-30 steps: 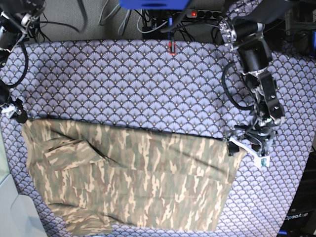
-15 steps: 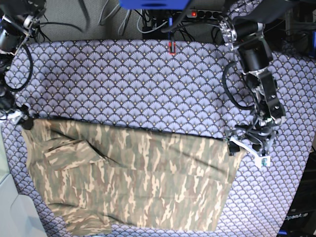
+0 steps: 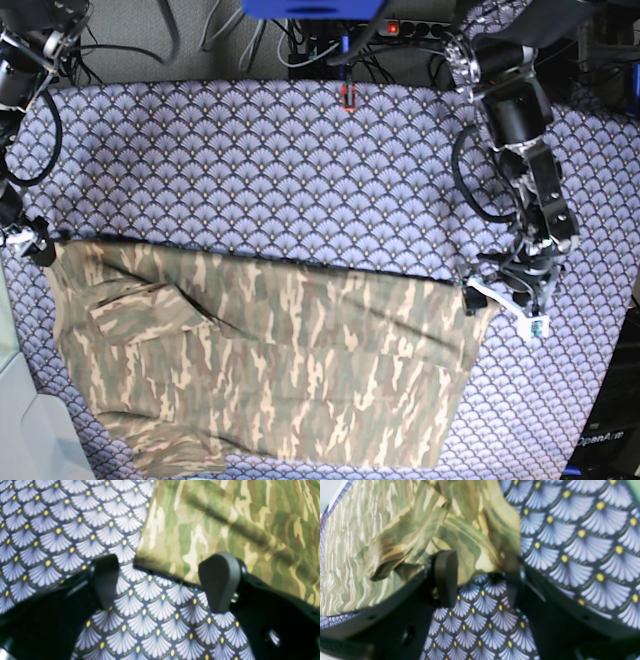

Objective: Fold the T-shirt properly

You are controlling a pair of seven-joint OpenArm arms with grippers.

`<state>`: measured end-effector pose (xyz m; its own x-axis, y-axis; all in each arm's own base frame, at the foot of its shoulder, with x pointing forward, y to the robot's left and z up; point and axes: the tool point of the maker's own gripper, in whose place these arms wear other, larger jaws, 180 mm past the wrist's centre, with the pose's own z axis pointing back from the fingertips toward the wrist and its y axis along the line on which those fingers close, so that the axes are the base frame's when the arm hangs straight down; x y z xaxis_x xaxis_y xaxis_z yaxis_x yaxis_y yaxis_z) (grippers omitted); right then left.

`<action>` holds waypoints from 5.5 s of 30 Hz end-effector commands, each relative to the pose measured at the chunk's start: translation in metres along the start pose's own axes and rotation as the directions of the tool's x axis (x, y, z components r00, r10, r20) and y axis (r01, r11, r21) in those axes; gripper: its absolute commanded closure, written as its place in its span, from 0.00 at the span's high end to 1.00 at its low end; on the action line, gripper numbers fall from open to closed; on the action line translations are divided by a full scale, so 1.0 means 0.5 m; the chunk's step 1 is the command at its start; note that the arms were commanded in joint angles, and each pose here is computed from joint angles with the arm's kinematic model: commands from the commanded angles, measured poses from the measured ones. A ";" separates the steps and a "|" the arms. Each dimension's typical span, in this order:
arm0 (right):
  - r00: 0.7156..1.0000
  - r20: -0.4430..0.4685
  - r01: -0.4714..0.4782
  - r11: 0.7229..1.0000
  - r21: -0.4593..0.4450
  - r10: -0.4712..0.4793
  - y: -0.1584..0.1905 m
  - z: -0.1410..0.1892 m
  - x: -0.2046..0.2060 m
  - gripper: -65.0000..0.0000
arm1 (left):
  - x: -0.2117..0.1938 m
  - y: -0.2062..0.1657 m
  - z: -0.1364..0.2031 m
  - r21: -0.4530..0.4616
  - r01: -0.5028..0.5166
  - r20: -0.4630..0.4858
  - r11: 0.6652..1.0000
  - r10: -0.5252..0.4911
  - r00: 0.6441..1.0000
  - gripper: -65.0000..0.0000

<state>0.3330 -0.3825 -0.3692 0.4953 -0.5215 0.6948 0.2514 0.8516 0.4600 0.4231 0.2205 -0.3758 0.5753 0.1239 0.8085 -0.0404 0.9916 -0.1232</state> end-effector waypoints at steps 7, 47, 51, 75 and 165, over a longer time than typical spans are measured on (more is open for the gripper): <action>0.999 0.015 0.040 0.999 -0.009 -0.040 -0.023 -0.008 0.004 0.48 | 0.054 -0.004 0.004 -0.007 0.003 0.071 1.000 -0.003 0.997 0.79; 0.999 0.001 0.038 0.999 0.027 -0.038 0.013 -0.061 -0.008 0.01 | 0.050 -0.025 -0.004 -0.027 -0.011 0.072 1.000 0.013 0.997 0.79; 0.999 -0.009 0.048 0.998 0.032 -0.048 0.017 -0.065 -0.024 0.00 | 0.050 -0.032 -0.005 -0.033 -0.013 0.072 0.999 0.015 0.997 0.79; 0.998 -0.023 0.053 0.998 0.034 -0.052 0.019 -0.067 -0.038 0.01 | 0.011 -0.002 -0.035 -0.080 -0.294 0.042 0.952 0.298 0.954 0.79; 0.979 -0.042 0.201 0.969 0.144 -0.197 0.055 -0.079 -0.009 0.55 | 0.008 -0.013 -0.025 -0.087 -0.261 -0.040 0.961 0.259 0.965 0.01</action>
<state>0.3559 -0.3422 -0.4055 0.5223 -0.6788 0.5162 0.2589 0.7029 0.6625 0.4198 0.2075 -0.4023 0.6303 0.3801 0.6769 -0.1383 0.9130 -0.3839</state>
